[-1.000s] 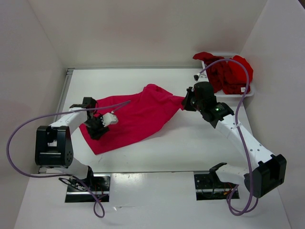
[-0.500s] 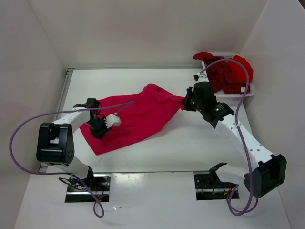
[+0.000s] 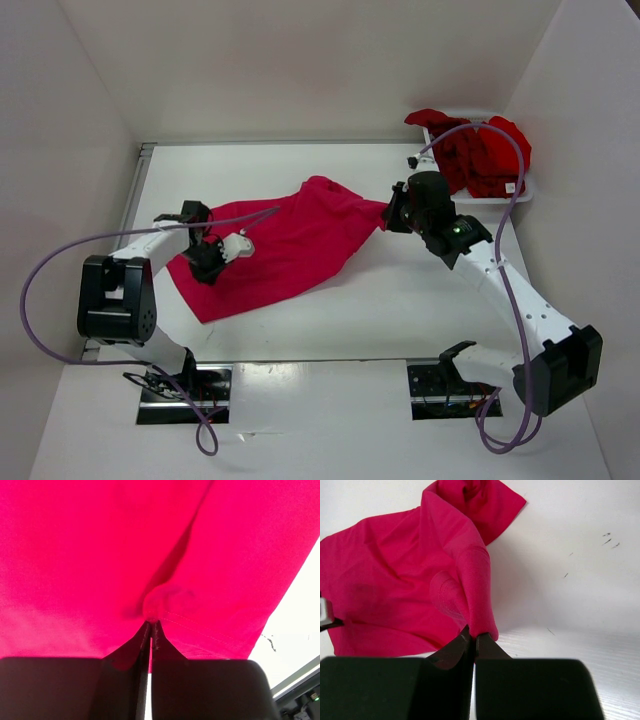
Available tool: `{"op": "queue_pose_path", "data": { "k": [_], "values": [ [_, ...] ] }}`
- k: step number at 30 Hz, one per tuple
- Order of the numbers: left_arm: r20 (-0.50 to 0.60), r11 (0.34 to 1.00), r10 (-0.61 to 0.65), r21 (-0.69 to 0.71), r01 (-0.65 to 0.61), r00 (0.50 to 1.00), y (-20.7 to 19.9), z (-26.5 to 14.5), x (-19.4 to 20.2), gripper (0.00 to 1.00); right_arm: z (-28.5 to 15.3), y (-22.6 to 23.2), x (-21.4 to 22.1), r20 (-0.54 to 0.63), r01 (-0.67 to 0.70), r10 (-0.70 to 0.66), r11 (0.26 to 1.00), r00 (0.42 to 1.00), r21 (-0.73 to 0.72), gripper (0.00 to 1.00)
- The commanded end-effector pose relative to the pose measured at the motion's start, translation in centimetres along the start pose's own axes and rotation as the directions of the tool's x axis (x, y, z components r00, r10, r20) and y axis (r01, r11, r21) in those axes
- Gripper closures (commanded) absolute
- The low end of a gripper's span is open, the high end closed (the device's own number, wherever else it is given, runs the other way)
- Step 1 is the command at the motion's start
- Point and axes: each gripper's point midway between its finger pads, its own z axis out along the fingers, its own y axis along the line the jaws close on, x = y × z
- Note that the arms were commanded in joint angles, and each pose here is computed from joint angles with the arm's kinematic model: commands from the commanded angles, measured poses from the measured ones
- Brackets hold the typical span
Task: Fold and stack the t-shirts
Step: Flatten out the tshirt
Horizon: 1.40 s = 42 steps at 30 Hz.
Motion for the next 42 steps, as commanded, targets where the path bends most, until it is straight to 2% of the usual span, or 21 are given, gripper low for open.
{"op": "queue_pose_path", "data": {
  "k": [1, 6, 9, 10, 12, 13, 14, 15, 16, 19, 20, 24, 26, 28, 31, 33, 34, 36, 37, 40, 42],
  "values": [
    [0.094, 0.998, -0.046, -0.026, 0.049, 0.995, 1.1, -1.8, -2.8, 1.00, -1.1, 0.4, -1.4, 0.057, 0.012, -0.011, 1.000, 0.998, -0.014, 1.00],
    [0.202, 0.982, -0.134, -0.106, 0.157, 0.970, 3.8, -3.7, -5.1, 1.00, 0.0, 1.6, -2.6, 0.075, 0.002, 0.002, 0.999, 0.997, -0.048, 1.00],
    [0.339, 0.902, -0.196, -0.305, 0.305, 0.920, 9.7, -9.0, -7.7, 1.00, 1.8, 3.3, -5.0, 0.110, 0.014, -0.004, 0.996, 0.994, -0.084, 1.00],
    [0.373, 0.864, -0.198, -0.371, 0.341, 0.907, 11.7, -11.2, -8.1, 1.00, 1.3, 4.8, -8.0, 0.166, 0.024, -0.005, 0.994, 0.986, -0.109, 1.00],
    [0.487, 0.714, -0.121, -0.562, 0.417, 0.865, 16.6, -20.3, -11.1, 1.00, 1.1, 6.5, -12.0, 0.240, 0.044, -0.012, 0.991, 0.971, -0.127, 1.00],
    [0.524, 0.627, -0.115, -0.621, 0.470, 0.844, 18.3, -23.9, -11.2, 1.00, 0.1, 7.0, -16.8, 0.334, 0.037, 0.006, 0.992, 0.943, -0.124, 1.00],
    [0.569, 0.554, -0.072, -0.660, 0.507, 0.819, 19.5, -28.0, -11.7, 1.00, -0.9, 7.2, -19.1, 0.383, 0.030, 0.020, 0.992, 0.924, -0.124, 1.00],
    [0.631, 0.448, 0.054, -0.708, 0.546, 0.774, 20.1, -35.6, -13.4, 1.00, -2.5, 7.9, -21.4, 0.445, 0.027, 0.037, 0.990, 0.895, -0.137, 1.00],
    [0.648, 0.390, 0.103, -0.724, 0.569, 0.754, 20.1, -39.1, -13.6, 1.00, -5.4, 8.4, -25.2, 0.545, 0.017, 0.070, 0.988, 0.836, -0.153, 1.00],
    [0.667, 0.262, 0.232, -0.744, 0.615, 0.708, 19.2, -47.6, -14.3, 1.00, -10.1, 8.1, -29.5, 0.671, -0.025, 0.107, 0.991, 0.733, -0.131, 1.00],
    [0.668, 0.251, 0.250, -0.744, 0.620, 0.701, 18.9, -48.5, -14.4, 1.00, -11.3, 7.6, -30.2, 0.698, -0.030, 0.095, 0.994, 0.710, -0.105, 1.00],
    [0.645, 0.234, 0.240, -0.763, 0.602, 0.725, 18.0, -48.7, -13.0, 1.00, -12.1, 6.3, -28.1, 0.657, -0.031, 0.063, 0.998, 0.752, -0.060, 1.00],
    [0.647, 0.259, 0.185, -0.758, 0.599, 0.739, 17.4, -46.4, -11.6, 1.00, -13.4, 5.8, -25.9, 0.630, -0.028, 0.053, 0.998, 0.774, -0.050, 1.00],
    [0.643, 0.270, 0.151, -0.757, 0.594, 0.751, 17.0, -44.8, -10.5, 1.00, -11.8, 4.7, -22.3, 0.552, -0.036, 0.042, 0.999, 0.833, -0.020, 1.00],
    [0.614, 0.325, 0.019, -0.750, 0.576, 0.789, 15.8, -39.9, -7.5, 1.00, -8.9, 2.7, -14.7, 0.346, -0.037, 0.029, 0.999, 0.938, 0.015, 1.00],
    [0.592, 0.377, -0.041, -0.737, 0.562, 0.805, 13.8, -37.1, -6.1, 1.00, -6.0, 1.2, -7.8, 0.134, -0.023, 0.018, 0.999, 0.991, 0.035, 1.00],
    [0.556, 0.450, -0.119, -0.708, 0.544, 0.823, 13.0, -32.4, -4.8, 1.00, -5.1, 0.9, -5.5, 0.064, -0.042, 0.040, 0.999, 0.997, 0.032, 1.00],
    [0.527, 0.521, -0.170, -0.669, 0.529, 0.833, 10.8, -28.8, -3.6, 1.00, -3.3, 1.0, 0.3, -0.100, -0.054, 0.054, 0.999, 0.994, 0.001, 1.00],
    [0.505, 0.572, -0.221, -0.626, 0.530, 0.834, 10.0, -26.2, -3.1, 1.00, -3.1, 1.3, 1.4, -0.120, -0.081, 0.078, 0.997, 0.990, -0.018, 1.00],
    [0.465, 0.651, -0.316, -0.528, 0.545, 0.827, 8.8, -19.7, -1.8, 1.00, -0.8, 1.0, 2.3, -0.116, -0.079, 0.076, 0.997, 0.990, -0.018, 1.00],
    [0.459, 0.666, -0.310, -0.519, 0.535, 0.832, 9.1, -18.0, -2.6, 1.00, 0.7, 2.1, -0.8, -0.048, -0.045, 0.044, 0.999, 0.998, -0.025, 1.00]
  ]
}}
